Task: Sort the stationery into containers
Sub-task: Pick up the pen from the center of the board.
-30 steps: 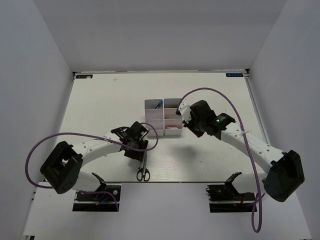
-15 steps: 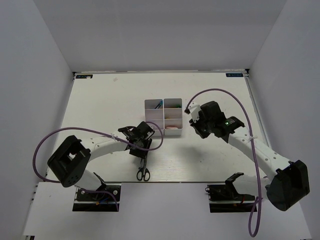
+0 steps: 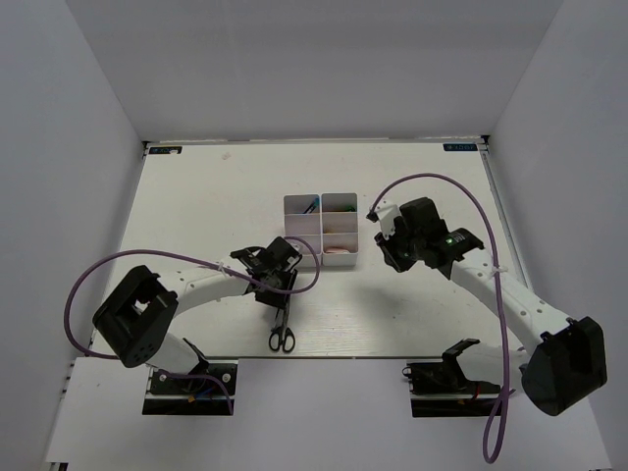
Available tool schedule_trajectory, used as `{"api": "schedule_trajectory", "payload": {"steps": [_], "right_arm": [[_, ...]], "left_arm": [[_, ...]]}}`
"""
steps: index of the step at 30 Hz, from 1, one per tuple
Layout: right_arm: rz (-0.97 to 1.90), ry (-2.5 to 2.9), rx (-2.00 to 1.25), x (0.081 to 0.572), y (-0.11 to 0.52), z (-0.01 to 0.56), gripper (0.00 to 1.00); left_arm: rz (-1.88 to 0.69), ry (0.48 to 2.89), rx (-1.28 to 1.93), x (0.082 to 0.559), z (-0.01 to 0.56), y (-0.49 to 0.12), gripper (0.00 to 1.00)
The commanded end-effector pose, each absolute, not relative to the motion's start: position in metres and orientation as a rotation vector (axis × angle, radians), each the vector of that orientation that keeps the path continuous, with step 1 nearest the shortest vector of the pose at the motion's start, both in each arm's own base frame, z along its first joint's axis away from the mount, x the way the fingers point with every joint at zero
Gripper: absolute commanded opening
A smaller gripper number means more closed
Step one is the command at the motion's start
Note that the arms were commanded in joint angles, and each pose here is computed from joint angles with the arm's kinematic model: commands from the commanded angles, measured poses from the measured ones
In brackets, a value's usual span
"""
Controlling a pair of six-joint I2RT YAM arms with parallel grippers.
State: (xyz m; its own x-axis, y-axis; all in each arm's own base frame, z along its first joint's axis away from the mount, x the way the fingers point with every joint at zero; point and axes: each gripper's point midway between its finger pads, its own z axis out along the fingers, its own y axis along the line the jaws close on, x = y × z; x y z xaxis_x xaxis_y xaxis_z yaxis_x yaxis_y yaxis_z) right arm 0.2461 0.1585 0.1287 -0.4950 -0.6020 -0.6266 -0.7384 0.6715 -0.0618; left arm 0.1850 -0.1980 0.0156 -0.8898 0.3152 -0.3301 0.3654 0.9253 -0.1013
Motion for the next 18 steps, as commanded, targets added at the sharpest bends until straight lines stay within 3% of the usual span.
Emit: {"api": "schedule_trajectory", "payload": {"steps": [1,18], "right_arm": [[0.327,2.219,-0.994,0.248,0.163,0.139,0.25],[0.338,2.222,-0.98,0.244,0.156,0.132,0.26]], "left_arm": [[-0.18,2.775,0.484,0.189,0.007,-0.187,0.45],[-0.316,2.823,0.428,0.179,0.0,-0.182,0.39]]}}
